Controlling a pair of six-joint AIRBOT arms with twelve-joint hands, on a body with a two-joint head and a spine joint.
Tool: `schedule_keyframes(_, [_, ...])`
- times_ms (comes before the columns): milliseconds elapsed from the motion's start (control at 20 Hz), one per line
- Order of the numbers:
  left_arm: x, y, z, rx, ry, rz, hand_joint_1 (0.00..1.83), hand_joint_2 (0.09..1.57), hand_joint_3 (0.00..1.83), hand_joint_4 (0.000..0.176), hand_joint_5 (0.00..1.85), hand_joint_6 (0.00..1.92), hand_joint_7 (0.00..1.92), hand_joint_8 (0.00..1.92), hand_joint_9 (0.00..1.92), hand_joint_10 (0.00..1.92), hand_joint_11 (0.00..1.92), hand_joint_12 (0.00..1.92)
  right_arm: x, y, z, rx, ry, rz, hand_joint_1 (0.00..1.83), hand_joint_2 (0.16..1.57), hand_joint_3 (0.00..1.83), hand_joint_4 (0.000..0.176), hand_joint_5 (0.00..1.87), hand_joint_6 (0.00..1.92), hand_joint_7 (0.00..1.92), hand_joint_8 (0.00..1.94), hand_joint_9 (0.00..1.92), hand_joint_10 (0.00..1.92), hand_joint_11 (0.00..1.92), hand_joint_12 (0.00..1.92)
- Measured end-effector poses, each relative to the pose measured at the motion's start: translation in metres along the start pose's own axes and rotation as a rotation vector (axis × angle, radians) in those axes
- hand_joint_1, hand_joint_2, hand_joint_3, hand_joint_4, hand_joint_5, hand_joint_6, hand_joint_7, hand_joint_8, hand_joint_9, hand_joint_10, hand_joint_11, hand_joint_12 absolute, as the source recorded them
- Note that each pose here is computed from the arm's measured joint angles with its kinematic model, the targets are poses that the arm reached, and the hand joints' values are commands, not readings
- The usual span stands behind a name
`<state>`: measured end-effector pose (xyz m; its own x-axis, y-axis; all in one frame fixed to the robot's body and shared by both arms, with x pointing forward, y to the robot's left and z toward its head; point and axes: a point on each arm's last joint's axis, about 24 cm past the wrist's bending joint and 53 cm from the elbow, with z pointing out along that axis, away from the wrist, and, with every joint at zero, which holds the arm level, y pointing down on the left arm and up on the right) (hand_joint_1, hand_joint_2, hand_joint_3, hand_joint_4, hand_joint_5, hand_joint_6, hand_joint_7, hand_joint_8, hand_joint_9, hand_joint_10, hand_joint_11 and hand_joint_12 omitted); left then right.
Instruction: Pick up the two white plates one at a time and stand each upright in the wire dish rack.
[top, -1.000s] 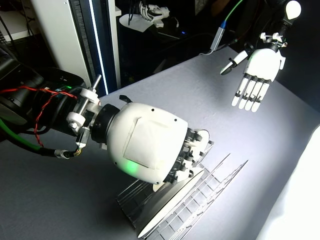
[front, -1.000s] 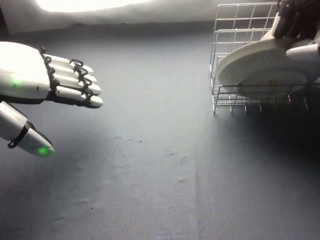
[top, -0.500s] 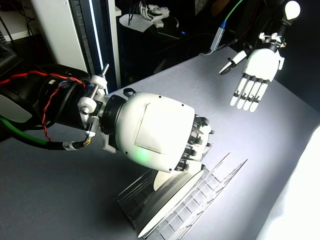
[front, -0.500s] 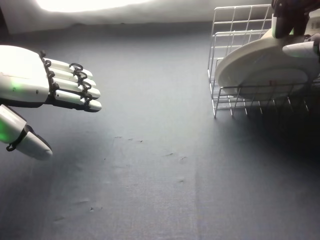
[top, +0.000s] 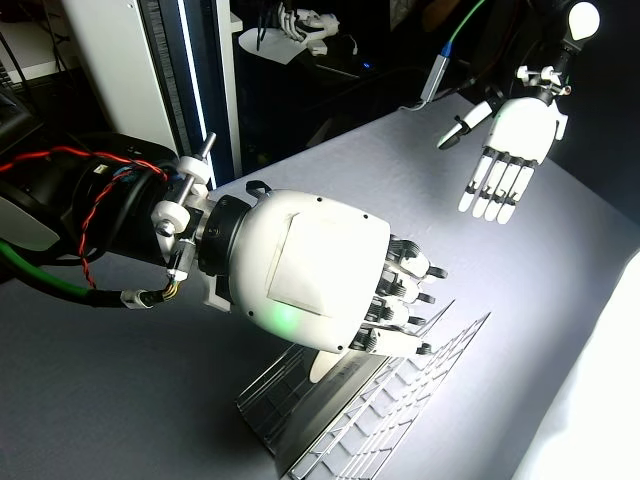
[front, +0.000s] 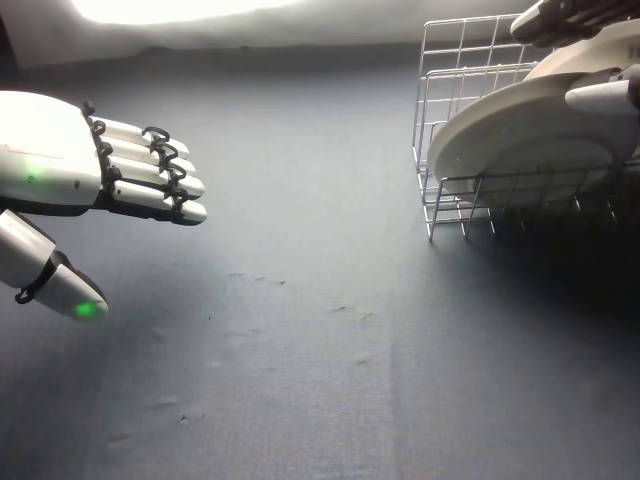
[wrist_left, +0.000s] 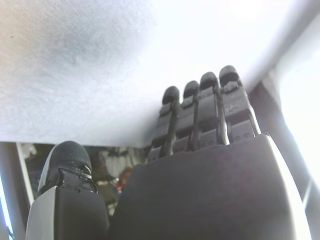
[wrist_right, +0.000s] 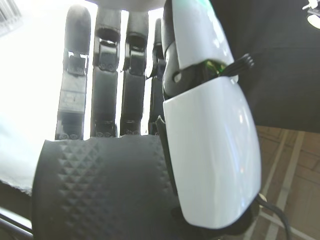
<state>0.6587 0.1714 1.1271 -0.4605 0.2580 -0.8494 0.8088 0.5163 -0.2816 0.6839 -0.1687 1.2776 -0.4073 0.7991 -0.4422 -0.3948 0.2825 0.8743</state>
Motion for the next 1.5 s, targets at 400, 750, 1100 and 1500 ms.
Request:
schedule_keyframes(400, [0.002, -0.012, 0.000, 0.040, 0.008, 0.001, 0.00, 1.08, 0.00, 0.000, 0.07, 0.00, 0.02, 0.00, 0.00, 0.00, 0.00, 0.00, 0.040, 0.049, 0.003, -0.139, 0.114, -0.109, 1.08, 1.03, 0.01, 0.000, 0.46, 0.00, 0.45, 0.00, 0.42, 0.00, 0.00, 1.13])
schedule_keyframes(750, [0.003, -0.065, -0.011, 0.206, 0.009, -0.008, 0.00, 1.10, 0.00, 0.000, 0.08, 0.01, 0.03, 0.01, 0.00, 0.00, 0.00, 0.00, 0.094, 0.068, -0.017, -0.295, 0.317, -0.440, 0.85, 0.98, 0.00, 0.000, 0.05, 0.00, 0.02, 0.00, 0.03, 0.00, 0.00, 0.27])
schedule_keyframes(1100, [-0.013, -0.095, -0.031, 0.278, -0.032, 0.023, 0.00, 1.10, 0.00, 0.000, 0.08, 0.01, 0.03, 0.01, 0.00, 0.00, 0.00, 0.00, 0.132, 0.083, -0.047, -0.484, 0.472, -0.685, 0.63, 0.67, 0.00, 0.000, 0.00, 0.00, 0.00, 0.00, 0.00, 0.00, 0.00, 0.00])
schedule_keyframes(1500, [-0.014, -0.092, -0.039, 0.257, -0.022, 0.075, 0.00, 1.10, 0.00, 0.000, 0.07, 0.01, 0.02, 0.00, 0.00, 0.00, 0.00, 0.00, 0.122, 0.081, -0.060, -0.514, 0.488, -0.793, 0.51, 0.57, 0.00, 0.000, 0.00, 0.00, 0.00, 0.00, 0.00, 0.00, 0.00, 0.00])
